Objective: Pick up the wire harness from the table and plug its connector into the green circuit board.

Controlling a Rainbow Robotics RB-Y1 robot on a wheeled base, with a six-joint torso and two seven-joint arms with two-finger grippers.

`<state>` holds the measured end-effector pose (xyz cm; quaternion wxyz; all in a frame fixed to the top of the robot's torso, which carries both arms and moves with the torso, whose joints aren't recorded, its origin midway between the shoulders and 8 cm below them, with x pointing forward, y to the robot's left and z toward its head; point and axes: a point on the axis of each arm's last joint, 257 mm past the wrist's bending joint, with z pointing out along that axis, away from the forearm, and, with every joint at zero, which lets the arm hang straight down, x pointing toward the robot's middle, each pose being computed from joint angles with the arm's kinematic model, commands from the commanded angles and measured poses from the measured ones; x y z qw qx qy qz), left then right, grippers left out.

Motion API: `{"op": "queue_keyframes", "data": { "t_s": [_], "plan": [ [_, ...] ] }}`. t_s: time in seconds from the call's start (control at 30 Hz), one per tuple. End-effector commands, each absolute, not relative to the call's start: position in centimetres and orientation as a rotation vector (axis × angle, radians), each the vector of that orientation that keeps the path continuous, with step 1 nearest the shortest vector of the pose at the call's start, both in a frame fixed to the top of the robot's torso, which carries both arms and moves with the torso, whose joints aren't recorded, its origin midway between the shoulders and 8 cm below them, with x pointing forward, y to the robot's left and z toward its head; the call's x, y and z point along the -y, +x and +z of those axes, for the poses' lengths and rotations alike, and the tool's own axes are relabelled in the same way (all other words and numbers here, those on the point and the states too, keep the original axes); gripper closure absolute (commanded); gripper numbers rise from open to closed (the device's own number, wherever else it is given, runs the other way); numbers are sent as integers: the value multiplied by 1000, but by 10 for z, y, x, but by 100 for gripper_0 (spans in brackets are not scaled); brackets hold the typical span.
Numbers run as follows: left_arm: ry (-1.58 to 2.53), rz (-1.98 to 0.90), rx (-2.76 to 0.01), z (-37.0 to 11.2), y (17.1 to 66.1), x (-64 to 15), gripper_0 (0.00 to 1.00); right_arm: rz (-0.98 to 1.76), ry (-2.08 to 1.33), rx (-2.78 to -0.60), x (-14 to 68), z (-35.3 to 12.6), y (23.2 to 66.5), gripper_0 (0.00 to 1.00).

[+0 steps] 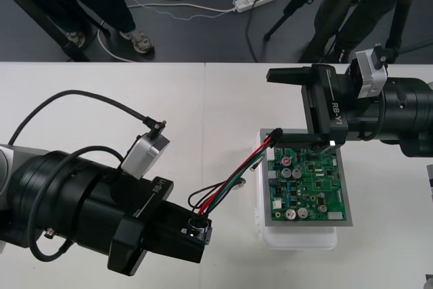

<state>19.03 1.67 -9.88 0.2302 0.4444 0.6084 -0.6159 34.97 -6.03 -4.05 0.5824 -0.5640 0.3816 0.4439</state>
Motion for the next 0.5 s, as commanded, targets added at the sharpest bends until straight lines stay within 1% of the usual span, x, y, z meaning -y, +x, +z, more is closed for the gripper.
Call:
{"op": "queue_keyframes", "data": {
  "t_s": [0.03,0.5],
  "plan": [
    [1264,-1656,-1617,-85,190,-7,100,1020,-1337,-888,74,-30,349,0],
    [1303,-1637,-1606,-90,187,0,100,1101,-1258,-918,96,-27,355,0]
  ]
}}
